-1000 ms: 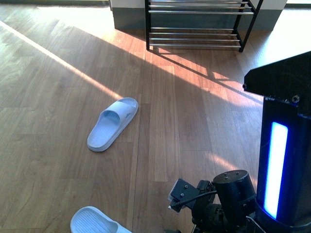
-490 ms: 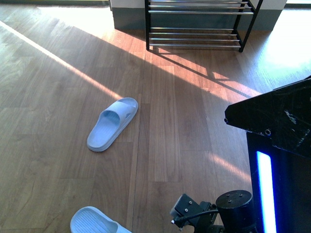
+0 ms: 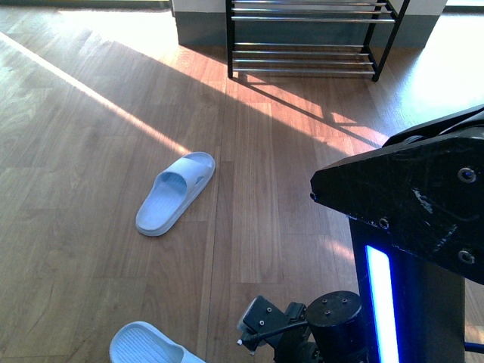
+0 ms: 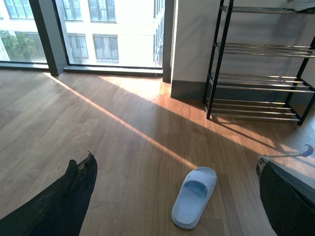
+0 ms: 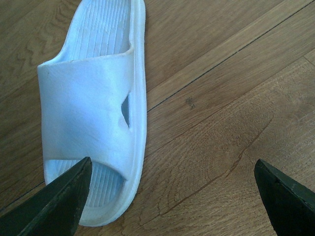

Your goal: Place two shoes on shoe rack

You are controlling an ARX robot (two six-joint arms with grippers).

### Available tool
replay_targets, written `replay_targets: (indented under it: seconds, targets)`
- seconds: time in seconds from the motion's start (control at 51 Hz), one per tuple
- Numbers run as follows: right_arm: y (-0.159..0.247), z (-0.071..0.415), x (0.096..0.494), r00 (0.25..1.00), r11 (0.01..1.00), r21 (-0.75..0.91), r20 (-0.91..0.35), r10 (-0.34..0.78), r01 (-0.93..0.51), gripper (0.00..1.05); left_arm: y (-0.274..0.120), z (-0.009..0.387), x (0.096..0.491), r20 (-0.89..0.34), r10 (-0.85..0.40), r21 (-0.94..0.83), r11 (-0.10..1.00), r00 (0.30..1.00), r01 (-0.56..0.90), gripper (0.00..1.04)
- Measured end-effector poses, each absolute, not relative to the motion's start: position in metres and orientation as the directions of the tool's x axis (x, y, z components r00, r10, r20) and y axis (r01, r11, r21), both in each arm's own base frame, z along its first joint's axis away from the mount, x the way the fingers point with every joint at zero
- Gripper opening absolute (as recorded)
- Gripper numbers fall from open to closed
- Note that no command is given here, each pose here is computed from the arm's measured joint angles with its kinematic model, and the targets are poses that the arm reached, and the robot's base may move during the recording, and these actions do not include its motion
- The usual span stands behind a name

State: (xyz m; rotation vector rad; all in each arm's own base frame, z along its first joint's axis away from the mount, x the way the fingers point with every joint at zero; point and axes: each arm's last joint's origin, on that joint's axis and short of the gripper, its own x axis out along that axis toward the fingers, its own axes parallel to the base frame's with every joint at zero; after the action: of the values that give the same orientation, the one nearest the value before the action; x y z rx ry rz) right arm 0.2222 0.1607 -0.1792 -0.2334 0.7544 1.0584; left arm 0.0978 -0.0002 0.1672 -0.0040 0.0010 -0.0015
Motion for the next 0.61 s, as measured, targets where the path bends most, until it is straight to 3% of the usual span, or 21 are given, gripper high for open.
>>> replay_targets:
  seconds: [0.039,0.098,0.235,0.333,0.471,0.608]
  targets:
    - [0.161,-0.179,0.223,0.278,0.498,0.167,-0.66,0.698,-0.851,0.96,0.0,0.167,0.098,-0.001,-0.002,-0.004,1.0,1.0,0.002,0.95]
    - [0.159,-0.18,0.225,0.348,0.544,0.106,-0.664,0.662,-0.832,0.96,0.0,0.167,0.098,-0.001,-0.002,-0.004,1.0,1.0,0.002,0.95]
    - [0.15,-0.19,0.232,0.397,0.588,0.059,-0.683,0.613,-0.807,0.96,0.0,0.167,0.098,-0.001,-0.002,-0.004,1.0,1.0,0.002,0.95]
    - [0.15,-0.205,0.224,0.351,0.553,0.053,-0.722,0.597,-0.832,0.96,0.0,0.167,0.098,-0.001,-0.002,-0.004,1.0,1.0,0.002,0.95]
    - [0.169,-0.223,0.199,0.235,0.414,0.064,-0.74,0.63,-0.908,0.96,0.0,0.167,0.098,-0.001,-0.002,-0.004,1.0,1.0,0.002,0.95]
    - [0.18,-0.228,0.191,0.226,0.37,0.05,-0.714,0.662,-0.928,0.96,0.0,0.167,0.098,-0.001,-0.002,-0.004,1.0,1.0,0.002,0.95]
